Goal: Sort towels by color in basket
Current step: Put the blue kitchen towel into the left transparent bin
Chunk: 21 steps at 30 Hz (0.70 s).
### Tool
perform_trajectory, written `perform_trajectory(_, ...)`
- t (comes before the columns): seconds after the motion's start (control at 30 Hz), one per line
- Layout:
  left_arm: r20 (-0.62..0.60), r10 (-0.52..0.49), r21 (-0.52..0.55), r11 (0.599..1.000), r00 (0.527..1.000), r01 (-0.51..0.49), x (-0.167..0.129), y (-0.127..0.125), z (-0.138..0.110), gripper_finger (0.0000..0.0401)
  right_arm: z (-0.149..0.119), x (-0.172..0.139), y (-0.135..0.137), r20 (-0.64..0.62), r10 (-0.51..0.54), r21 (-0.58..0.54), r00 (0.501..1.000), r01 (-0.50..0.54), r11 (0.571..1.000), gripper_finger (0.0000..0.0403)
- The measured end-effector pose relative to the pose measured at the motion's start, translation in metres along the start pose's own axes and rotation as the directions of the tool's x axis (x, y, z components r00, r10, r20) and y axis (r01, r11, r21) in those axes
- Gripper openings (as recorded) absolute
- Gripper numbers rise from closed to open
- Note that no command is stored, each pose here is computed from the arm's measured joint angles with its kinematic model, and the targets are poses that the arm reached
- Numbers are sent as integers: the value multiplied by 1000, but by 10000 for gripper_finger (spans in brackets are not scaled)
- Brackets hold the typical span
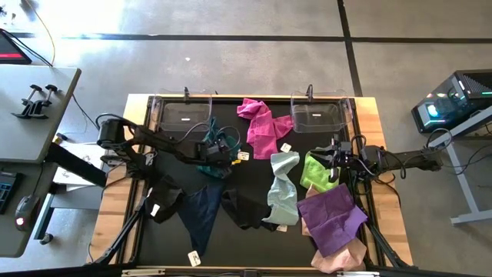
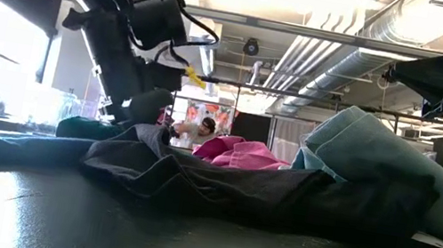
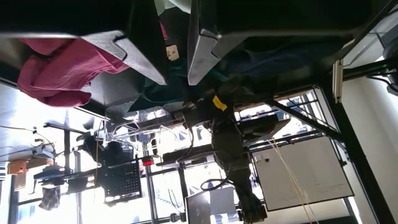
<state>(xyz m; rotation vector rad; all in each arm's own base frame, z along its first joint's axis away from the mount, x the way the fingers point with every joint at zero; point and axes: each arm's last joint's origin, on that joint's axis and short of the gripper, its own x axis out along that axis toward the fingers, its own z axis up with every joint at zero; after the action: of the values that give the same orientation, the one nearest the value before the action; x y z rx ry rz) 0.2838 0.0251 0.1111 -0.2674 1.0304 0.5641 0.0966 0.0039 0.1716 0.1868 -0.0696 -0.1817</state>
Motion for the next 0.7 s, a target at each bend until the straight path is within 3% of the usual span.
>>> perform_trajectory(0.2, 12, -76, -7, 997, 997, 76, -7, -3, 6, 14, 0, 0, 0, 0, 0, 0, 1000, 0, 1000, 59)
perform_trajectory(0.33, 28, -122, -10, 992, 992, 123, -22, -7, 18, 13, 0, 0, 0, 0, 0, 0, 1000, 0, 1000, 59)
perform_trajectory(0.5, 228, -171, 21, 985, 958, 171, -73, -11, 63, 3, 0, 0, 0, 0, 0, 0, 1000, 0, 1000, 59)
perform_trajectory(0.6, 376, -136, 75, 990, 916, 116, -111, -8, 88, 3, 0, 0, 0, 0, 0, 0, 1000, 0, 1000, 59)
perform_trajectory(0.7, 519, -35, 102, 995, 854, -20, -158, 3, 111, 2, 0, 0, 0, 0, 0, 0, 1000, 0, 1000, 59)
